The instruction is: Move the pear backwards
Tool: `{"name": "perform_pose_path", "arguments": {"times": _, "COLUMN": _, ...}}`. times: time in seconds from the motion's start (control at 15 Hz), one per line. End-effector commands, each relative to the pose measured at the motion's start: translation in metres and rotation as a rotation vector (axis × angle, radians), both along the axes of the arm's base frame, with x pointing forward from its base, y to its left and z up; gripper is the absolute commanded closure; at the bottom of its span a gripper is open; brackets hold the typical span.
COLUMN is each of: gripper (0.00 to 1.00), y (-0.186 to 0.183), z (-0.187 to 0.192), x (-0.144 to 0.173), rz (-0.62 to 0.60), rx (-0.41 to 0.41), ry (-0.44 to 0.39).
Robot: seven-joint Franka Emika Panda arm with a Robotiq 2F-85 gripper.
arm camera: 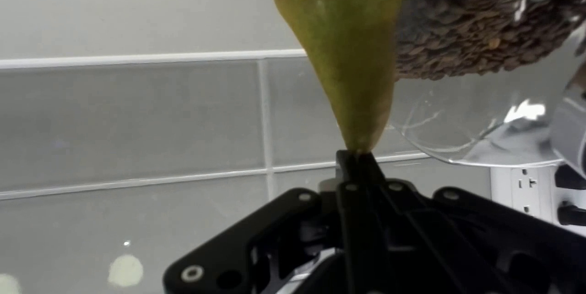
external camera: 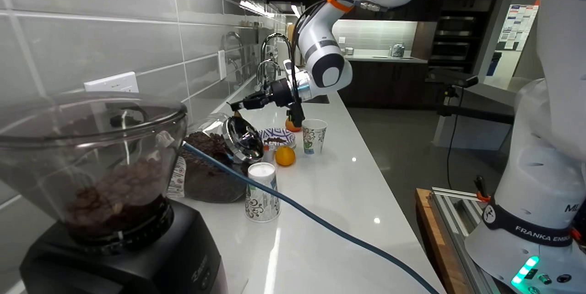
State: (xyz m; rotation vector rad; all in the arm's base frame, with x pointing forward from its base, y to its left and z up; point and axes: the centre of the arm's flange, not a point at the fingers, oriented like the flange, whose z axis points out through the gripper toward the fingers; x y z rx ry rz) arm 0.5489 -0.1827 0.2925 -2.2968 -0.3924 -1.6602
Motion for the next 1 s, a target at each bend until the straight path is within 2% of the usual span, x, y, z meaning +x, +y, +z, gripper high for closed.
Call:
{"name": "perform_pose_path", "arguments": {"times": 0.0, "gripper": 0.99, "y": -0.008, "z": -0.012, "x": 0.029, "rz": 0.005, "rx": 0.021, "ry": -0.028}}
{"name": "perform_pose_path", "arguments": {"times": 0.93, "gripper": 0.99, "y": -0.011, "z": -0.059, "x": 0.045, "rz": 0.038, "rx": 0.023, "ry": 0.025}}
